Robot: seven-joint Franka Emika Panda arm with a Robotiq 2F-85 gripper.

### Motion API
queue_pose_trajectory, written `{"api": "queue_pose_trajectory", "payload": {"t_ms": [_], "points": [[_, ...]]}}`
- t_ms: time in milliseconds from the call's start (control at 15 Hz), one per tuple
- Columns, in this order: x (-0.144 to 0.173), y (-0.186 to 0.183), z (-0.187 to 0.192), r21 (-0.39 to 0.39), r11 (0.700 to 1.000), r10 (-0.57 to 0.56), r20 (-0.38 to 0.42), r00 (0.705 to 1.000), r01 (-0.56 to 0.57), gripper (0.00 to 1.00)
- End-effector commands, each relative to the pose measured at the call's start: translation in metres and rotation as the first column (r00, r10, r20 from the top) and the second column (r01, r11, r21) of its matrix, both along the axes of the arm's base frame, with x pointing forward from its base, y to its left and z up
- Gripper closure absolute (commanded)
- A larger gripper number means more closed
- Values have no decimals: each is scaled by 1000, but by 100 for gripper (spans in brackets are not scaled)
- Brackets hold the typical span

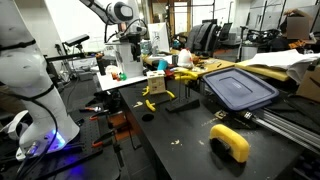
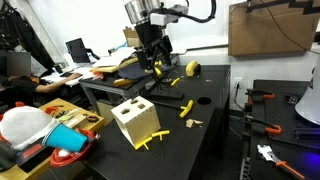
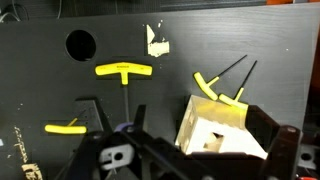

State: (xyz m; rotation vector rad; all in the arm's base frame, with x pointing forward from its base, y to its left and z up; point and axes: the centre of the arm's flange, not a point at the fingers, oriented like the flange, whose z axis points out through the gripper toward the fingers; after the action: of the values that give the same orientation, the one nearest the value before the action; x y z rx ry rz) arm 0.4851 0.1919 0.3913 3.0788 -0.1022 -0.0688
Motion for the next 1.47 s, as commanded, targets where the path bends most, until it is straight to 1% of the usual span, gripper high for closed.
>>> {"api": "queue_pose_trajectory", "payload": {"t_ms": [0, 267, 600, 800, 1000, 1133, 1200, 1400], "points": [[13, 13, -19, 37, 998, 58, 21, 998, -59, 0], [19, 26, -41, 38, 996, 74, 46, 996, -76, 0], [26, 33, -68, 38, 994, 101, 83, 991, -104, 0], [33, 37, -87, 64, 991, 112, 93, 989, -119, 0], [40, 40, -104, 82, 988, 123, 82, 989, -130, 0], [47, 42, -112, 102, 988, 113, 52, 992, -118, 0], [51, 44, -115, 129, 985, 114, 24, 993, -116, 0], [64, 51, -116, 208, 971, 128, -18, 992, -121, 0]]}}
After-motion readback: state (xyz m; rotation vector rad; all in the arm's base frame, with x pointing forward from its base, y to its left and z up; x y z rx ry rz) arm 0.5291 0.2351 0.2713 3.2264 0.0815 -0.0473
